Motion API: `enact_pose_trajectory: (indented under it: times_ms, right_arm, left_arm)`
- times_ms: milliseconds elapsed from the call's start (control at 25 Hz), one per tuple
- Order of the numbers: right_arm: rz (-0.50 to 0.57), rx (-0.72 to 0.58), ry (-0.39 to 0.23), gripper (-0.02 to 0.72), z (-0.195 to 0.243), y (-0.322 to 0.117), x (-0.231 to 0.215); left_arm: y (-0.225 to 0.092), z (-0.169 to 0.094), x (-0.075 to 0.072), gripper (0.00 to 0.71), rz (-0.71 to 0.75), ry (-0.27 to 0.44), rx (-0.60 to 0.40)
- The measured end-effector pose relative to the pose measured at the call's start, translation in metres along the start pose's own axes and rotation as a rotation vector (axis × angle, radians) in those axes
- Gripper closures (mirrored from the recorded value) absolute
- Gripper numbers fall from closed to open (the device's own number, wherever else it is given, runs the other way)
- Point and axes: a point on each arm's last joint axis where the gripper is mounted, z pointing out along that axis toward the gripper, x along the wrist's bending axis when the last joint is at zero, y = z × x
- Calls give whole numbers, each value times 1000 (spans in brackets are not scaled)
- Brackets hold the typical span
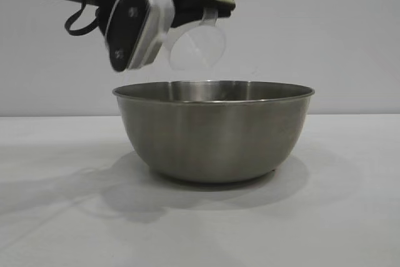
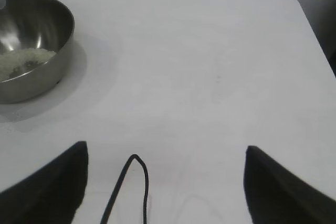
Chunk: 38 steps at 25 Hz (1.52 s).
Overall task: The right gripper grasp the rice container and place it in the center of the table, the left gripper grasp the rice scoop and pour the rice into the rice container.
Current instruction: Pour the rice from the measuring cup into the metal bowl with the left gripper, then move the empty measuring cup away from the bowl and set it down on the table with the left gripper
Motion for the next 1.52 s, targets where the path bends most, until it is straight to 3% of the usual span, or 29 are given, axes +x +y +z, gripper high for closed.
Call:
enact_pose_trajectory:
  times_ms: [240, 360, 600, 720, 920, 1040, 1160, 1320, 1520]
  right_arm:
    - [0, 0, 0, 182, 0, 0, 0]
    - [0, 0, 0, 182, 0, 0, 0]
    - [0, 0, 0, 182, 0, 0, 0]
    - [0, 0, 0, 182, 0, 0, 0]
    - [0, 0, 0, 182, 0, 0, 0]
    - [0, 0, 0, 182, 0, 0, 0]
    - [0, 0, 0, 182, 0, 0, 0]
    - [0, 0, 0, 182, 0, 0, 0]
    - [0, 0, 0, 182, 0, 0, 0]
  left_arm:
    - [-10, -1, 0, 710, -265, 14, 114]
    - [-16, -2, -2, 710, -479, 15, 175]
    - [-34, -8, -13, 710, -927, 52, 421]
    - [-43, -14, -19, 710, -1182, 114, 574]
    - [-56, -28, -32, 710, -1550, 279, 846]
    - [-57, -39, -40, 710, -1662, 343, 984]
    - [-50, -52, -48, 710, -1721, 355, 1108]
    - [-36, -68, -57, 710, -1782, 333, 1197]
    - [-24, -96, -71, 710, -1916, 367, 1293]
